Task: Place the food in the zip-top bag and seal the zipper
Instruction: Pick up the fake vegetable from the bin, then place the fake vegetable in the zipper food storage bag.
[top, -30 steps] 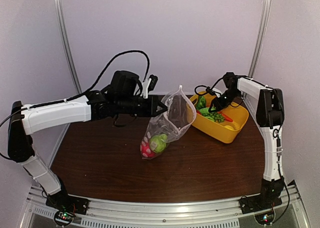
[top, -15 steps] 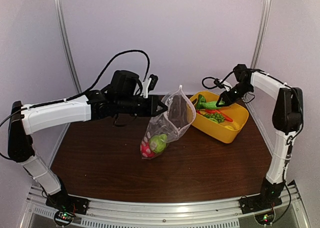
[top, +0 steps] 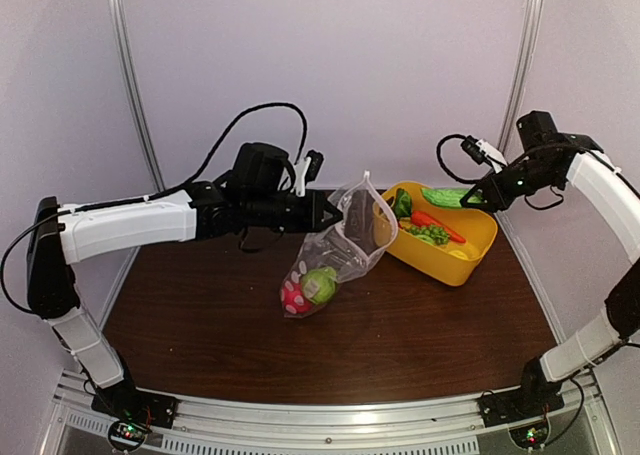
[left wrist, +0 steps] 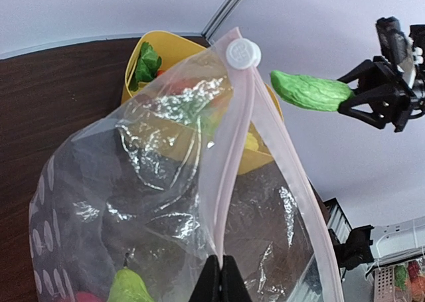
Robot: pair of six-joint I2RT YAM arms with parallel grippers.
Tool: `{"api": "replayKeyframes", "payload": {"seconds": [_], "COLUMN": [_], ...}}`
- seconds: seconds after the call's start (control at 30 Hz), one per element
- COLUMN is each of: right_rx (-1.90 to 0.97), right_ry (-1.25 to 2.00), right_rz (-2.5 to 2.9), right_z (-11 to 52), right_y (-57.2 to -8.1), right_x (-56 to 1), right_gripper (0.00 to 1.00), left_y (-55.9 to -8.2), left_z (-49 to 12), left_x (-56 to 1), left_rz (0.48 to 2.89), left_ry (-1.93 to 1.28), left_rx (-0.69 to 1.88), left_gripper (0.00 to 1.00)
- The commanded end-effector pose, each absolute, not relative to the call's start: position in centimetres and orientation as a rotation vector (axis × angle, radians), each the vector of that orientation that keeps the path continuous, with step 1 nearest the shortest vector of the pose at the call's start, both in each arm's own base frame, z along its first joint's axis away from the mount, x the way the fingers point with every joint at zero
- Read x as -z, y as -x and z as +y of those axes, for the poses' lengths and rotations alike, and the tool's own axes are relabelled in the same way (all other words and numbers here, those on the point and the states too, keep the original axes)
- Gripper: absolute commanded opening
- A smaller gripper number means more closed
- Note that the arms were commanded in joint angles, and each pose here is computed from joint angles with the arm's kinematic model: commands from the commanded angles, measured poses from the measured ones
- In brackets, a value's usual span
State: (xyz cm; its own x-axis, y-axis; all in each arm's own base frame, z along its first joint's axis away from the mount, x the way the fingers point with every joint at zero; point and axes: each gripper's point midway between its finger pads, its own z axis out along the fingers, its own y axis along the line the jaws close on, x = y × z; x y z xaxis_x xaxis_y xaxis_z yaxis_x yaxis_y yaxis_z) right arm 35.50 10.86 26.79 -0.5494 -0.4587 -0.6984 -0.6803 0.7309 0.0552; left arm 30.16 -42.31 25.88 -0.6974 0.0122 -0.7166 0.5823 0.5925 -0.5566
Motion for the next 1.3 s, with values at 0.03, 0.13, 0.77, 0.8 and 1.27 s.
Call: {"api": "replayKeyframes", "payload": {"seconds": [0.03,0.13,0.77,0.8,1.27], "right_rx": [-0.663,-0.711,-0.392,-0.364,-0.109], "right_ry": [1.054,1.109,1.325,1.343,1.59], "right_rz": [2.039,1.986,2.178,2.168,1.94], "right_z": [14.2,16.2,23.6,24.0,30.8], "right_y": [-28.4,-27.0,-31.5,-31.4,-30.6], "right_x": [-31.5,-32.9,-27.7,-27.7,-26.7], "right_gripper": [0.35,0.38,0.31,0.31,0.32], "left_y": [-31.6,-31.7,-30.0,-29.8,-28.6], "left_z": [-44.0,-44.6,-44.2,-44.2,-44.6], "left_x": [-27.2,-27.3,-29.4,-29.5,-30.5], "left_rz": [2.078,2.082,2.046,2.045,1.988], "left_ry": [-0.451,-0.45,-0.49,-0.492,-0.51], "left_rx": [1.128,1.154,1.243,1.246,1.362], "left_gripper": [0.0,0.0,0.0,0.0,0.0]}}
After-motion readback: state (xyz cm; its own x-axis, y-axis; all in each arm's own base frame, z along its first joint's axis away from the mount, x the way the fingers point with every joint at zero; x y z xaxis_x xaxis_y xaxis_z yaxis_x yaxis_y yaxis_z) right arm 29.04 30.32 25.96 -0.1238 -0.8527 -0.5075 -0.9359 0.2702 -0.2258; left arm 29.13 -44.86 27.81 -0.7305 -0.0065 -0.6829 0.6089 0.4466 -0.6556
